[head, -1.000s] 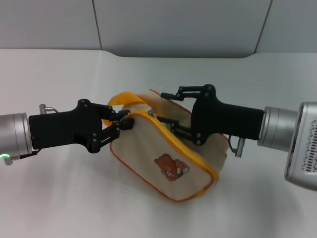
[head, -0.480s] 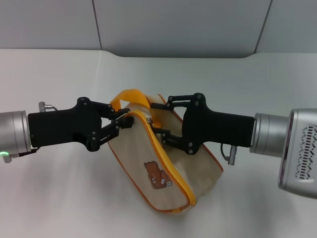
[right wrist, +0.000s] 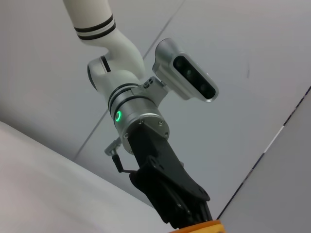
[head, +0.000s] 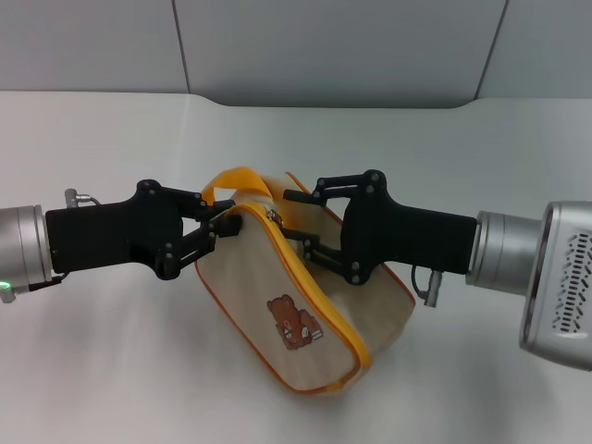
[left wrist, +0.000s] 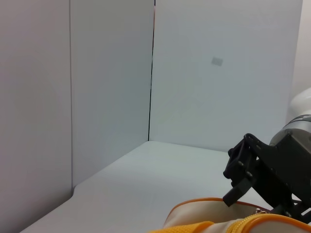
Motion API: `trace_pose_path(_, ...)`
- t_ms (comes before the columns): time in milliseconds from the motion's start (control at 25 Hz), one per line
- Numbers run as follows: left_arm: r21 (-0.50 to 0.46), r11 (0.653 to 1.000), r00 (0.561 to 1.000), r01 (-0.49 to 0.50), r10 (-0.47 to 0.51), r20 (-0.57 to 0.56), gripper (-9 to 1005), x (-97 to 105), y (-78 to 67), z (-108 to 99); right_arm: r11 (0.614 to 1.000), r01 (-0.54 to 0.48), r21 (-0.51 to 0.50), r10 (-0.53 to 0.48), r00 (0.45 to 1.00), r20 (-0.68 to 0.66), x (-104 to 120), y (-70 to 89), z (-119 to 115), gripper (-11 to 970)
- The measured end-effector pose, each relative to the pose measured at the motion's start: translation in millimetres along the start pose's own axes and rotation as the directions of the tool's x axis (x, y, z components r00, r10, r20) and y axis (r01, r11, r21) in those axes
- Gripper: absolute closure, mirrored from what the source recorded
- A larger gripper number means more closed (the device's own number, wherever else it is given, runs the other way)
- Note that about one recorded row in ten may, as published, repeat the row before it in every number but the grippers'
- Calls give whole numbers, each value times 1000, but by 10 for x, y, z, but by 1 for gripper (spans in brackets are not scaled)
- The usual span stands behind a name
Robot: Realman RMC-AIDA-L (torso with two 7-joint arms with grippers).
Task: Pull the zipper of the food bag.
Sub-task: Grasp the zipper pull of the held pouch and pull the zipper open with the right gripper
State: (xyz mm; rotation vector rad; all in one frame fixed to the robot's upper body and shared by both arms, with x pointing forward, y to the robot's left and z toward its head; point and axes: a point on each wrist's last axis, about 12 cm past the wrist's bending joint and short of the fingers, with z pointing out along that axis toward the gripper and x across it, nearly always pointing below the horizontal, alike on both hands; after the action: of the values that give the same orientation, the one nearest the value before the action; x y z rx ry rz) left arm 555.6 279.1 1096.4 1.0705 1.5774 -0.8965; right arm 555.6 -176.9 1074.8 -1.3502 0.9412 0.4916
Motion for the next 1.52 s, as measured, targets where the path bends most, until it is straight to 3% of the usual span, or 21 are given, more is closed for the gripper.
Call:
trace_pose_path(160,1,1000,1000,-1,1,1,863,-8,4,10,1000,-9,-7,9,1000,0,1,14,28,644)
trace_pose_path(760,-19,1000,1000,2,-2,-10,867,-16,39,25,998,-56,-22,56,998,-18,26,90,55,636)
trace_pose_path(1120,-17,1000,1000,6,-6,-7,867,-12,28,43,990,-142,-19,141,989,-31,36,78,75,637)
trace_pose_path(1520,-6,1000,1000,9,-9,-1,877,-9,4,72,979,-202,11,202,978,-50,63,87,128,914)
